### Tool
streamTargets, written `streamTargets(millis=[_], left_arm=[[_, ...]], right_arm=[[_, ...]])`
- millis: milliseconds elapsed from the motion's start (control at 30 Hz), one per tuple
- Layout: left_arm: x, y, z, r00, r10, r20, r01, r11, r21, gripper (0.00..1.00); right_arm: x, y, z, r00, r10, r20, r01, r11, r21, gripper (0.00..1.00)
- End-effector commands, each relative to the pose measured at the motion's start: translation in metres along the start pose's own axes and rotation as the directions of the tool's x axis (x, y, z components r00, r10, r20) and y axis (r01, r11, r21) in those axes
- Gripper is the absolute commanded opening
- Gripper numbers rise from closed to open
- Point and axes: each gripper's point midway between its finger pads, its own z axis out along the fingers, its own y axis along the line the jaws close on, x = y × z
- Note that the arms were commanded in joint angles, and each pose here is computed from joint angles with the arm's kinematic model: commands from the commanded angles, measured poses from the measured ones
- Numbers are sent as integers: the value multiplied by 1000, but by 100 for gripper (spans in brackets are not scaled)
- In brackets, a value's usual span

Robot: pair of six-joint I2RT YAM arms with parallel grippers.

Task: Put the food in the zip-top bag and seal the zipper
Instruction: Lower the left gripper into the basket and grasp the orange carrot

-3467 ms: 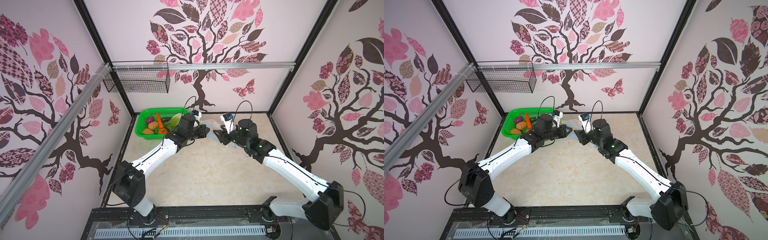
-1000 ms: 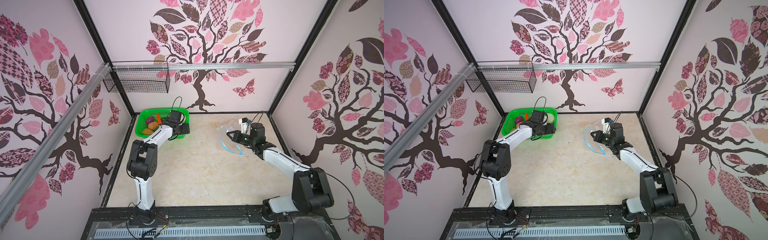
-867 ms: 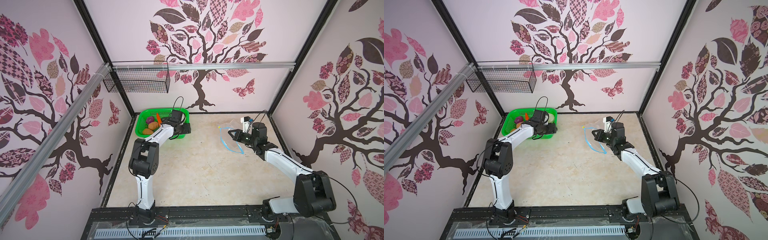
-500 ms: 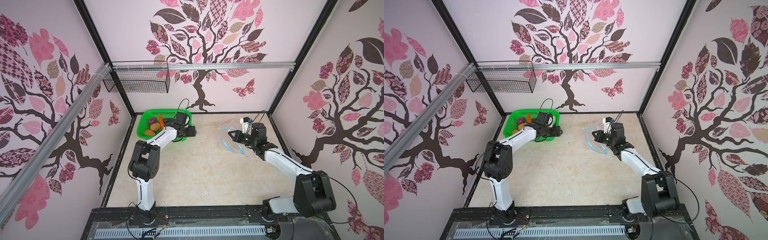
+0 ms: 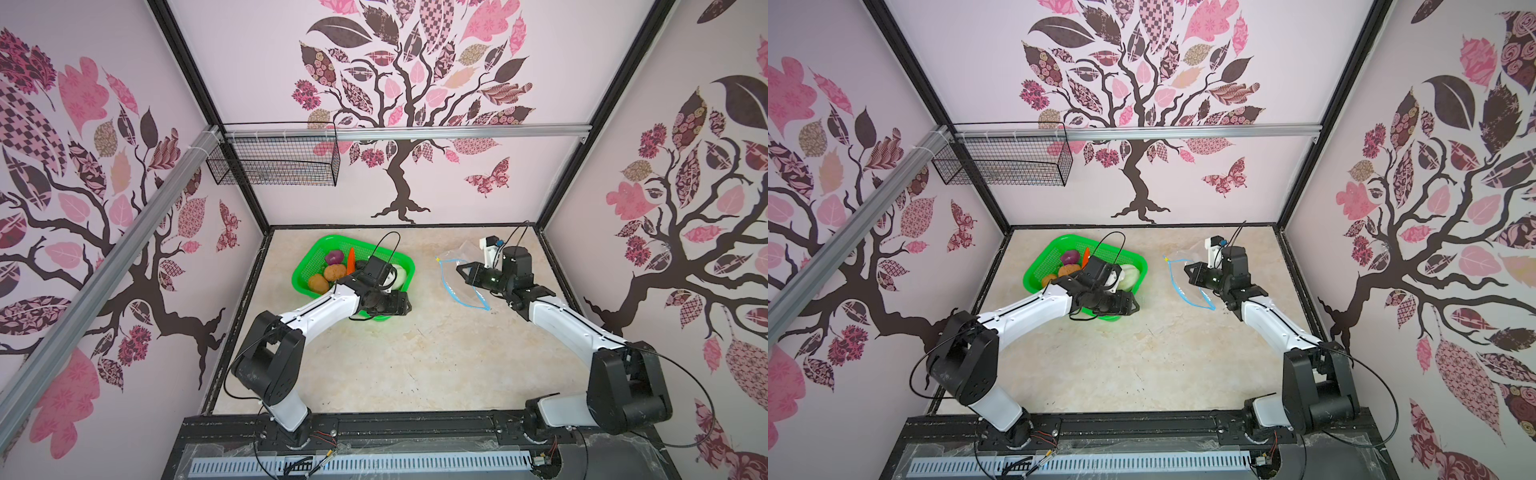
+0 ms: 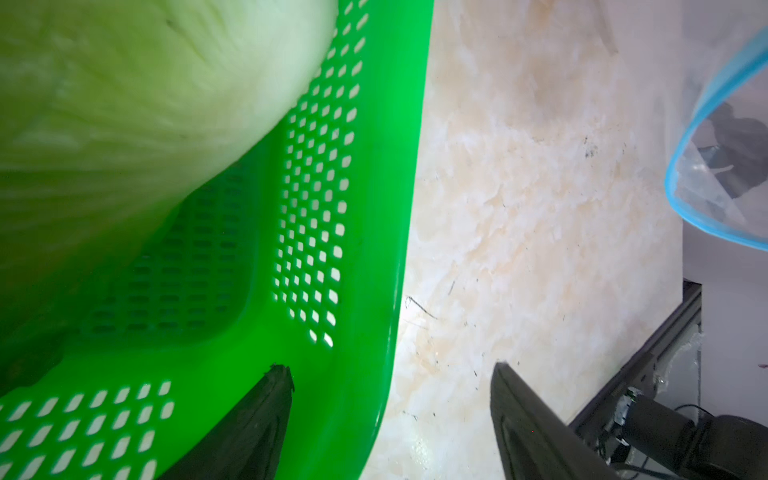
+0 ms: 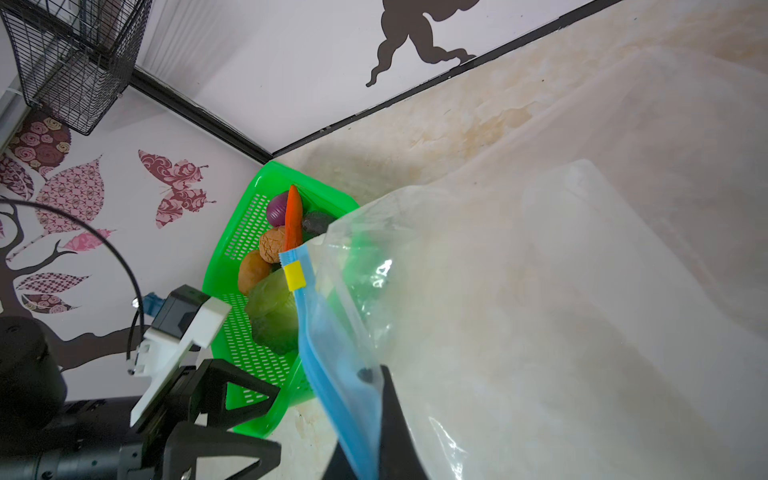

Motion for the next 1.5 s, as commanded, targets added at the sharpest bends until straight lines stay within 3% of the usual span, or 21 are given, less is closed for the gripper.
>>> streamTargets(millis=[0,133,267,500,700,933,1233,1467], left_arm=[[-1,-3,-21,998,-38,50,37,999,8,78],[-44,-7,-56,974,-26,226,24,1000,8,79],[-94,15,-81,930,-75,361,69,997,29,75],[-156,78,-102,884,-21,468,104,983,-151,71],[-181,138,-94,883,-22,469,174,943,-282,67],[-188,176,-66,922,16,386,160,894,-419,66],[-195,193,-34,946,19,322,132,888,-441,50],[-191,207,-1,968,-21,252,133,889,-437,50]], right_arm=[[-8,9,-1,1000,-20,6,20,999,-25,0],[-8,11,-2,1000,-17,9,17,999,-35,0],[-10,14,-5,999,-25,21,26,999,-35,0],[-14,19,-13,998,-40,44,42,998,-39,0],[-16,21,-15,998,-41,53,44,998,-43,0],[-16,21,-15,997,-45,55,48,998,-41,0],[-17,22,-16,997,-48,55,50,998,-42,0],[-19,23,-19,996,-55,64,58,998,-36,0]])
